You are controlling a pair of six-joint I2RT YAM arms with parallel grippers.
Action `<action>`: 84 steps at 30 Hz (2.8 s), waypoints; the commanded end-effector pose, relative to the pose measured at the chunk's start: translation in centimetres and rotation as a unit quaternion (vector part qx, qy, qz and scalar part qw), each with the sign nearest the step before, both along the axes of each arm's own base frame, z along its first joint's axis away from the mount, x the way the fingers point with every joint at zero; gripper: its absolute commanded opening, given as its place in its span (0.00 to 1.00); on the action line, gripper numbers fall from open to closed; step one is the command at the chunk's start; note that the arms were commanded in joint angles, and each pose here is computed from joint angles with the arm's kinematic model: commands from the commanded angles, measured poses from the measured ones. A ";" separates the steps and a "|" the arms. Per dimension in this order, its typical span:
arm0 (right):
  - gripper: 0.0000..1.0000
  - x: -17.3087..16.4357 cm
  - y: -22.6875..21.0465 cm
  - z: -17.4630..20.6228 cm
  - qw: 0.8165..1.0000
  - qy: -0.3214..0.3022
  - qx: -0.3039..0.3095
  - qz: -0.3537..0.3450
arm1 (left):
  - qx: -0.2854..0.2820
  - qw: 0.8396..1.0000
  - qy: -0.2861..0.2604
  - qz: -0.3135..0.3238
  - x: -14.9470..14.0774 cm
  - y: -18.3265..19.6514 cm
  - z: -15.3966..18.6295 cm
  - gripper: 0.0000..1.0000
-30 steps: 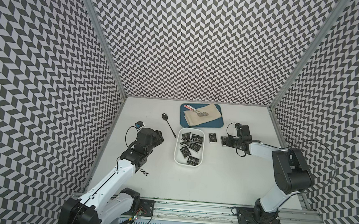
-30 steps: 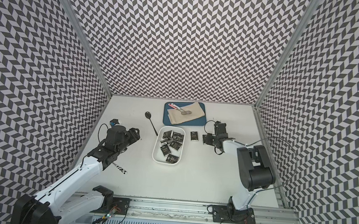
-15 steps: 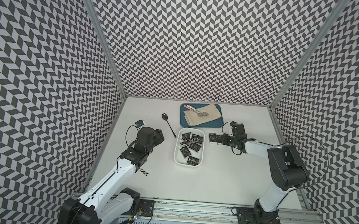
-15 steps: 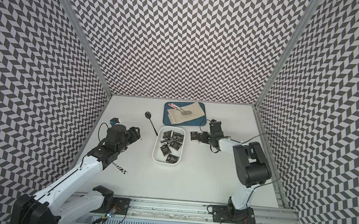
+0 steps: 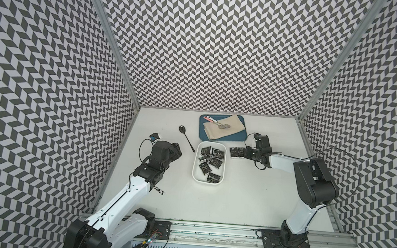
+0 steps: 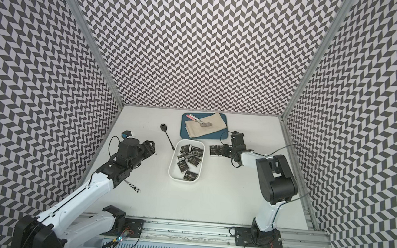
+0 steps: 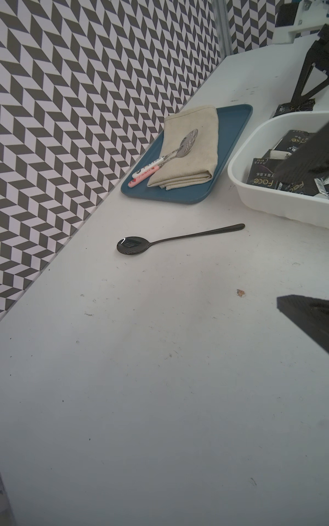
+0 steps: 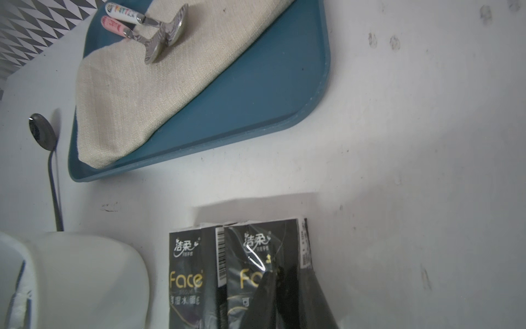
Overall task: Take the pocket tissues out of the storage box
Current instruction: Place the pocket tissues at the center of the board, then pick up the pocket tissues from the storage box.
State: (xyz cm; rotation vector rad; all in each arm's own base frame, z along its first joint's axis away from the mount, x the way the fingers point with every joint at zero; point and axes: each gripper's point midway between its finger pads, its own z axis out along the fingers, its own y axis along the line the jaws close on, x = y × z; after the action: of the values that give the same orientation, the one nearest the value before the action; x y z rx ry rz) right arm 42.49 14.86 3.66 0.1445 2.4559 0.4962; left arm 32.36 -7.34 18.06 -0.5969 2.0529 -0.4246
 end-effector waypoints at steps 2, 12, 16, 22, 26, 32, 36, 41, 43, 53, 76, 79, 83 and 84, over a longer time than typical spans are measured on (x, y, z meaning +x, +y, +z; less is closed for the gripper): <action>0.19 -1.1 -0.2 -2.2 0.999 0.033 -0.009 -0.003 | 0.003 1.000 -0.018 0.005 0.2 0.2 1.8 0.68; 0.36 -1.1 -0.3 1.7 1.000 -0.009 0.000 -0.007 | 0.002 1.000 -0.018 0.006 0.2 0.2 1.9 0.68; 0.39 -0.5 0.2 5.1 0.999 -0.042 0.008 0.003 | 0.003 1.000 -0.018 0.007 0.1 0.3 1.9 0.68; 0.40 -0.8 1.4 10.0 0.995 -0.095 0.014 0.031 | 0.003 1.000 -0.019 0.008 0.1 0.3 2.0 0.68; 0.42 -2.8 6.8 12.7 0.980 -0.132 0.024 0.150 | 0.001 1.000 -0.016 0.009 0.1 0.3 1.6 0.68; 0.46 -7.1 16.2 13.7 0.931 -0.167 -0.008 0.326 | 0.002 1.000 -0.007 0.008 0.1 0.1 1.1 0.68; 0.50 -9.3 20.0 13.1 0.879 -0.216 -0.079 0.418 | 0.005 1.000 -0.010 0.011 -0.1 0.4 1.3 0.68; 0.52 -8.7 20.4 12.0 0.829 -0.274 -0.148 0.465 | -0.009 1.000 -0.003 0.002 -0.5 0.0 0.5 0.68; 0.54 -8.5 20.4 11.7 0.812 -0.290 -0.166 0.479 | -0.006 1.000 -0.001 0.003 -0.5 0.1 0.4 0.68; 0.57 -8.6 21.4 8.8 0.748 -0.334 -0.220 0.530 | -0.008 1.000 -0.008 0.004 -0.4 0.1 1.1 0.69; 0.58 -7.9 24.4 4.2 0.709 -0.305 -0.279 0.572 | -0.007 1.000 -0.017 0.010 -0.2 0.6 2.1 0.69; 0.57 -7.9 24.5 3.9 0.708 -0.301 -0.279 0.575 | -0.007 1.000 -0.018 0.012 -0.3 0.8 2.1 0.69; 0.57 -8.3 24.6 4.2 0.706 -0.306 -0.273 0.577 | -0.007 1.000 -0.018 0.013 -0.2 1.0 2.1 0.69; 0.57 -8.5 24.6 4.2 0.705 -0.307 -0.271 0.579 | -0.008 1.000 -0.018 0.014 -0.2 1.0 2.1 0.69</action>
State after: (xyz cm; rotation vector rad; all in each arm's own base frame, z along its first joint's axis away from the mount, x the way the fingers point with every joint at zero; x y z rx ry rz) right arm 34.34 38.77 7.42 -1.6111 1.6480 0.1791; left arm 32.09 -6.40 18.77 -0.6400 2.0293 -0.4195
